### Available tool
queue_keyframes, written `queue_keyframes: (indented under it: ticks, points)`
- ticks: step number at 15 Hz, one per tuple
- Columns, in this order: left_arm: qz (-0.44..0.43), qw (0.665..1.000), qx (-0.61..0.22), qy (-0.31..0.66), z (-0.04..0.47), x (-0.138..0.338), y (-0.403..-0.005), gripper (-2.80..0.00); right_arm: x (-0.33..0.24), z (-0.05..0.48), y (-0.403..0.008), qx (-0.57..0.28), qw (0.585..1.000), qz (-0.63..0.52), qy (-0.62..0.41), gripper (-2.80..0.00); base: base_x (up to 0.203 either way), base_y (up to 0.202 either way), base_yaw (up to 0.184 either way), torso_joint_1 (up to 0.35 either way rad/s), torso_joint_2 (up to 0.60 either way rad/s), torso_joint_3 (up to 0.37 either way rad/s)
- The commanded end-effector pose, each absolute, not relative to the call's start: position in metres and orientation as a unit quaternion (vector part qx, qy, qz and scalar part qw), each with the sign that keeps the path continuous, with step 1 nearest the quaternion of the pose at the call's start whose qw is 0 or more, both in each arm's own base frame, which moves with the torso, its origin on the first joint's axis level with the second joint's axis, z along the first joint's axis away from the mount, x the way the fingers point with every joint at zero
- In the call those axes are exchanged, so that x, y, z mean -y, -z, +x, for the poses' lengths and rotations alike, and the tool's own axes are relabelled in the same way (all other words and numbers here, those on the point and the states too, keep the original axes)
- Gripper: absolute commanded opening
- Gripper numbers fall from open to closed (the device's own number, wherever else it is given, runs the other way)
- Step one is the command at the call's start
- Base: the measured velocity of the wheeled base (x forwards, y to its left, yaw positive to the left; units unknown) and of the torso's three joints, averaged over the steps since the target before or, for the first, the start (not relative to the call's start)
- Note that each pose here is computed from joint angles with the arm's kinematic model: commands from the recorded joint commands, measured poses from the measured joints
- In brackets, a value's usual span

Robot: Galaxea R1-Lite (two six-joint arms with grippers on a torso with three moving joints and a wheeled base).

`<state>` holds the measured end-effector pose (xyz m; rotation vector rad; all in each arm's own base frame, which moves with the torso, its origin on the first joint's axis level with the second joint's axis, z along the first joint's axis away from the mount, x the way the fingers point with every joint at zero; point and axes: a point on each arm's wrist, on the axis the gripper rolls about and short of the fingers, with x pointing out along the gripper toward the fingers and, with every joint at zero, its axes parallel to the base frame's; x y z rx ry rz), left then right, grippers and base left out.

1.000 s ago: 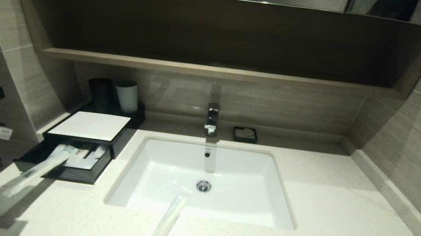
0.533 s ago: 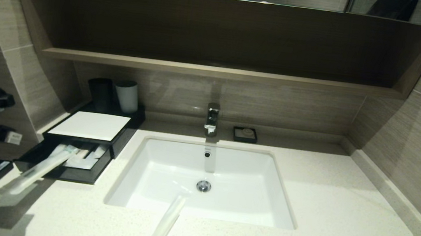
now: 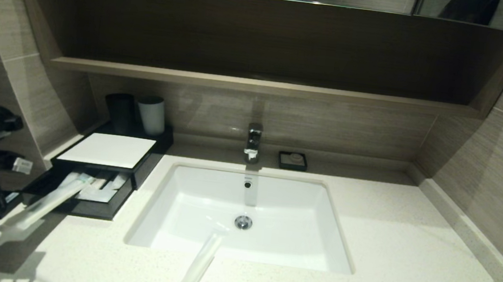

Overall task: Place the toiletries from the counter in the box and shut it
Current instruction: Place the bathroom toiletry into the drawer

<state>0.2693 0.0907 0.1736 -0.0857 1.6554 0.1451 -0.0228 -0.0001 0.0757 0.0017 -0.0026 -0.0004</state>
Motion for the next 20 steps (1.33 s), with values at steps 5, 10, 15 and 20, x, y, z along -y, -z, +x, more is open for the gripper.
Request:
queue_keyframes:
  ticks: [5, 10, 15, 20]
  points:
    - [-0.040, 0.676, -0.733, -0.061, 0.278, -0.092, -0.166, -2.80, 0.000, -0.023, -0.075, 0.002, 1.000, 0.001, 0.000, -2.80, 0.000, 0.000, 0.000, 0.000, 0.00, 0.000]
    - [-0.034, 0.689, -0.722, -0.058, 0.289, -0.090, -0.166, -2.80, 0.000, -0.023, -0.075, 0.002, 1.000, 0.001, 0.000, -2.80, 0.000, 0.000, 0.000, 0.000, 0.00, 0.000]
    - [-0.024, 0.696, -0.716, -0.050, 0.299, -0.084, -0.167, -2.80, 0.000, -0.023, -0.075, 0.002, 1.000, 0.001, 0.000, -2.80, 0.000, 0.000, 0.000, 0.000, 0.00, 0.000]
    - [-0.025, 0.699, -0.713, -0.050, 0.308, -0.082, -0.165, -2.80, 0.000, -0.023, -0.075, 0.002, 1.000, 0.001, 0.000, -2.80, 0.000, 0.000, 0.000, 0.000, 0.00, 0.000]
